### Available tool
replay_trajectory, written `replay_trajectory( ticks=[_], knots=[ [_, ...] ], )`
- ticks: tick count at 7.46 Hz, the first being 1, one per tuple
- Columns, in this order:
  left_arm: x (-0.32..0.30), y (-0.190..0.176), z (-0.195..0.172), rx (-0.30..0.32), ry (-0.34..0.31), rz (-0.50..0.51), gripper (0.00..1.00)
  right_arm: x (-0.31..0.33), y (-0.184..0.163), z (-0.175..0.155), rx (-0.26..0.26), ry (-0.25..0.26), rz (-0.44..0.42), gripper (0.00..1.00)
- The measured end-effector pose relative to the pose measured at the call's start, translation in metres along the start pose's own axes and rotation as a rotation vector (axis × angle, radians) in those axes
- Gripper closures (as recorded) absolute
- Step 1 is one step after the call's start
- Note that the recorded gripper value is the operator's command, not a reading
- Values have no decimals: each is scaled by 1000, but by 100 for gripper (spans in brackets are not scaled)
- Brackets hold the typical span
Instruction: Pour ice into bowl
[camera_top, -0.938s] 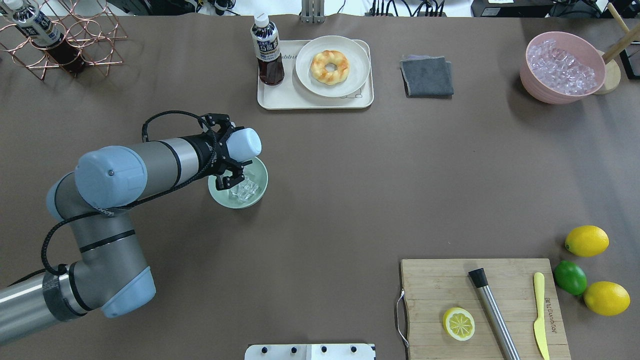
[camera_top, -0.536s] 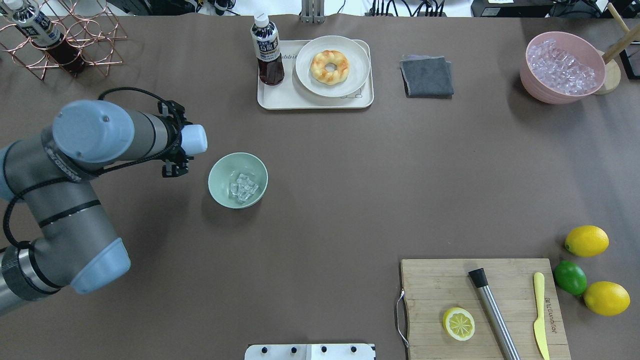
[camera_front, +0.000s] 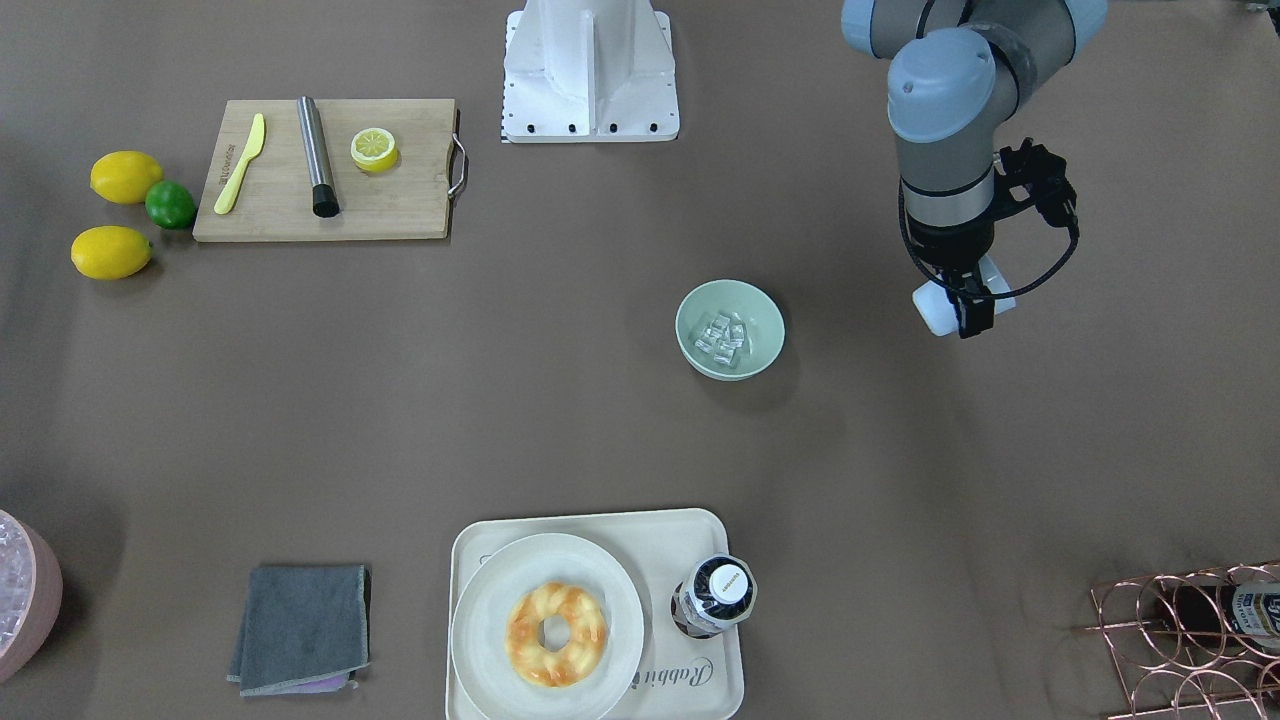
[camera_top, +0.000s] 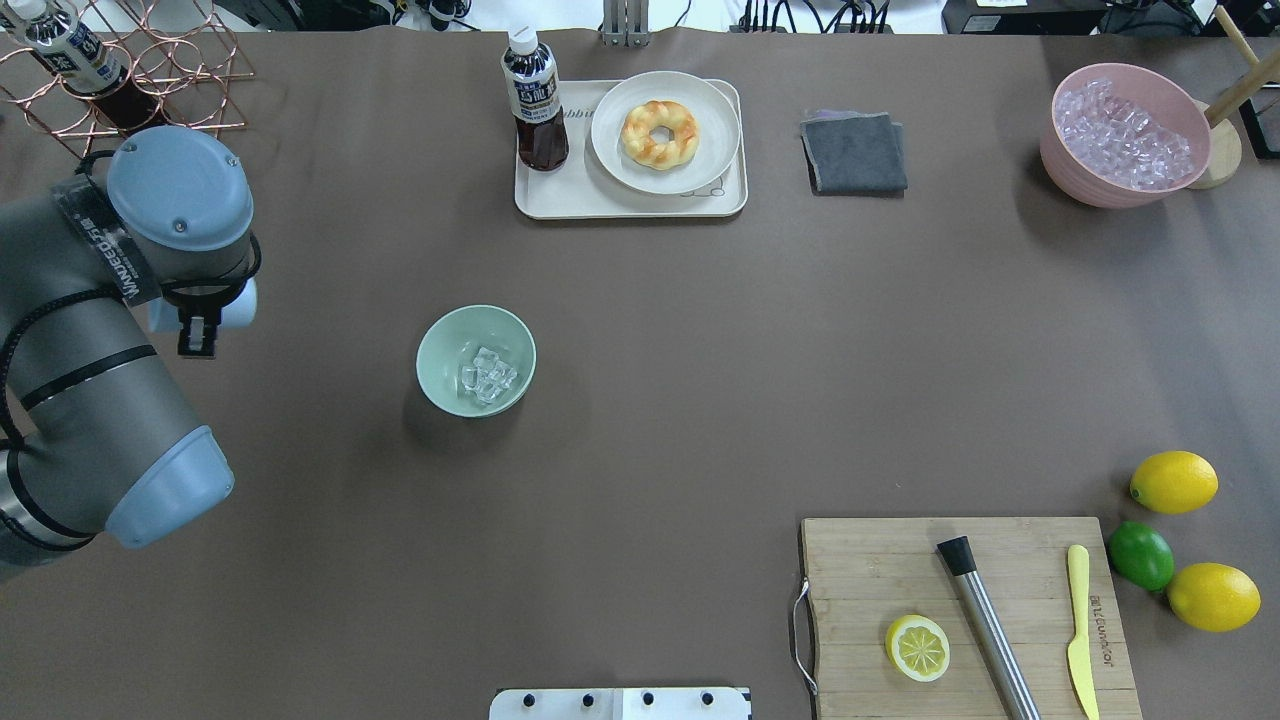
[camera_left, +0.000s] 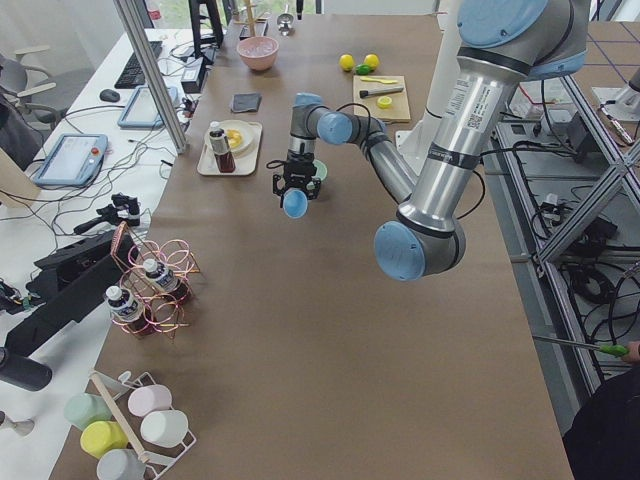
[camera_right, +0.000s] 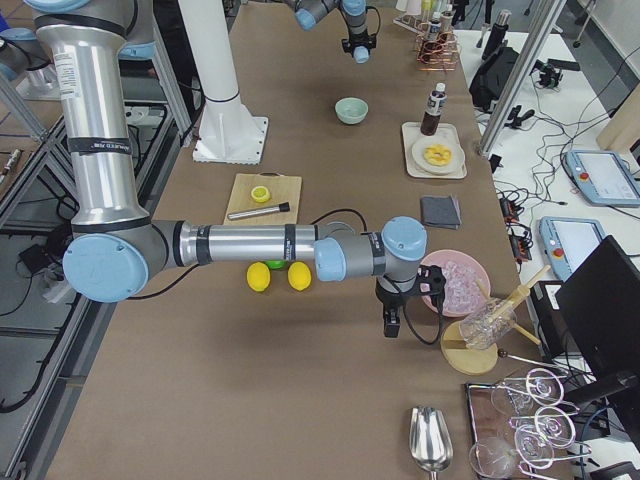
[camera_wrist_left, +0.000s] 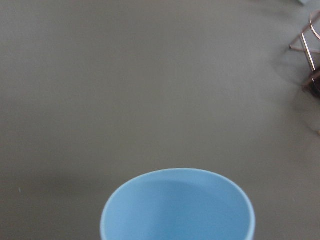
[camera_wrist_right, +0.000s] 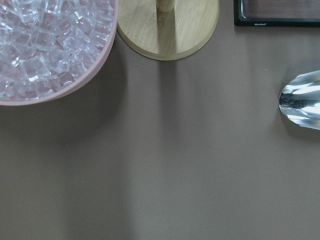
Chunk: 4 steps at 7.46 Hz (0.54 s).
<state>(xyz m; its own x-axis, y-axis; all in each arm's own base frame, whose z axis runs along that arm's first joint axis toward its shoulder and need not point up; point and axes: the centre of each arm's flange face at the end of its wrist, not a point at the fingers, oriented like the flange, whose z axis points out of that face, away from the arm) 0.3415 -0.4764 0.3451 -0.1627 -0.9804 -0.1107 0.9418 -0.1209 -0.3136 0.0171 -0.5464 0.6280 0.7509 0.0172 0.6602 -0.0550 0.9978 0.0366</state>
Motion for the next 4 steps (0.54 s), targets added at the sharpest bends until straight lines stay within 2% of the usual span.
replay_trajectory(
  ticks=[1, 3, 4],
  knots=[
    [-6, -23, 21, 155, -46, 19, 48, -3, 0, -2, -1, 0, 1, 1],
    [-26, -75, 69, 390, -146, 69, 48, -8, -1, -5, -3, 1, 5, 1],
    [-42, -115, 105, 512, -171, 92, 48, -10, -1, -6, -5, 1, 7, 1]
  ],
)
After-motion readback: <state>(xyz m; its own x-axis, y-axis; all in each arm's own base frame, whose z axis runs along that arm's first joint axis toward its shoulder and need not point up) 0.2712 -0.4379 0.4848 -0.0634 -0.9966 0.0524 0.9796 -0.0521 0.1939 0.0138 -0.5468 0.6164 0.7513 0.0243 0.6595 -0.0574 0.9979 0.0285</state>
